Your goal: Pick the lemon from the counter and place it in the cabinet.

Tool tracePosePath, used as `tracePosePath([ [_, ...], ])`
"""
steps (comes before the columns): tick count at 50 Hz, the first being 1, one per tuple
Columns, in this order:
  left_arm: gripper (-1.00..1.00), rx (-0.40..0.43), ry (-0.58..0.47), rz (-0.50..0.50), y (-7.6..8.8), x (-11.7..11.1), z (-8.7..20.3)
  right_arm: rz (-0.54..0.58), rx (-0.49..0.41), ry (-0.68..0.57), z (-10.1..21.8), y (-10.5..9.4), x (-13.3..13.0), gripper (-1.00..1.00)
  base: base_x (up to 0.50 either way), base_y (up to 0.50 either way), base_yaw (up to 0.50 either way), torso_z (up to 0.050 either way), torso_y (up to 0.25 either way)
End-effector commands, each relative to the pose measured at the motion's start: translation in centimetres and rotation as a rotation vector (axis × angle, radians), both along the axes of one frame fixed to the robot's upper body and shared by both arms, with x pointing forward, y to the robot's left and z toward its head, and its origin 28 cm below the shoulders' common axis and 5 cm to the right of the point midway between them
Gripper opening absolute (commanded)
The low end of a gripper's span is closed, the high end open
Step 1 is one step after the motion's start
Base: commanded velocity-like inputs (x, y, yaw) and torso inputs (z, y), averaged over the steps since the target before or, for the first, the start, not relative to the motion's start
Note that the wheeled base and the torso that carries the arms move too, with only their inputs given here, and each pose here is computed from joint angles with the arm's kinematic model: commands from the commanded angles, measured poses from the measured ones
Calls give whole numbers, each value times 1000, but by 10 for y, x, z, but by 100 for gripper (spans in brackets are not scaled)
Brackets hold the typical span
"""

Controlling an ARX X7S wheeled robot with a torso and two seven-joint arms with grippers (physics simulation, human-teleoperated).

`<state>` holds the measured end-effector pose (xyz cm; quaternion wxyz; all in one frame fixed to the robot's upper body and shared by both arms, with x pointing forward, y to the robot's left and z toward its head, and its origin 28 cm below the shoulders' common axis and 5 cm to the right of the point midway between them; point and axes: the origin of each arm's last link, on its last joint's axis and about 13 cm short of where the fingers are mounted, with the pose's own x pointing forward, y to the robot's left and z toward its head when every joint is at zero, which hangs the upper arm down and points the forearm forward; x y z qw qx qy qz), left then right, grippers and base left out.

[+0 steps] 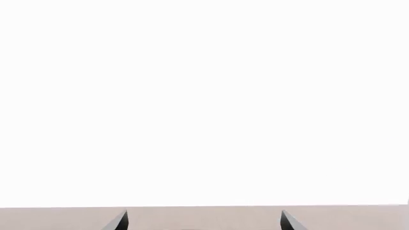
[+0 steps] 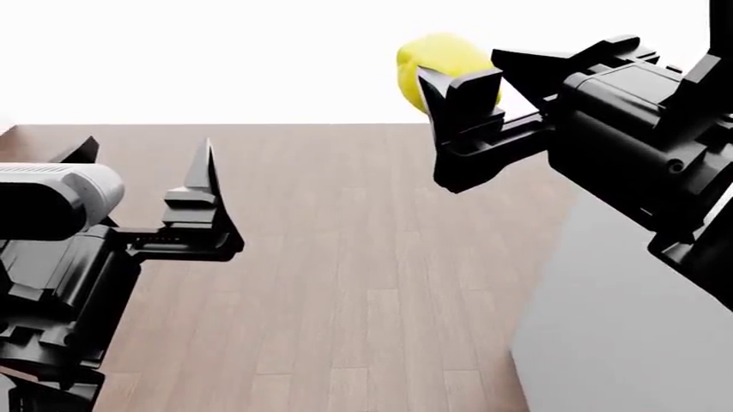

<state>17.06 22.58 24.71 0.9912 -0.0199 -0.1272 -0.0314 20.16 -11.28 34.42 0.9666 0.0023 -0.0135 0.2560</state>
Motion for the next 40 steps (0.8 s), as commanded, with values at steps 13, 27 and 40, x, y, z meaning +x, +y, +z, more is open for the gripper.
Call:
tracePosePath([
  [13,100,0,1,-2,0,0,0,4,6,2,-1,-1,1,-100,-1,38,500,0,0],
  [27,100,2,1,-1,0,0,0,8,6,3,-2,-1,-1,-100,-5,38,500,0,0],
  [40,100,1,1,0,0,0,0,9,5,4,-2,-1,-1,-100,-7,36,500,0,0],
])
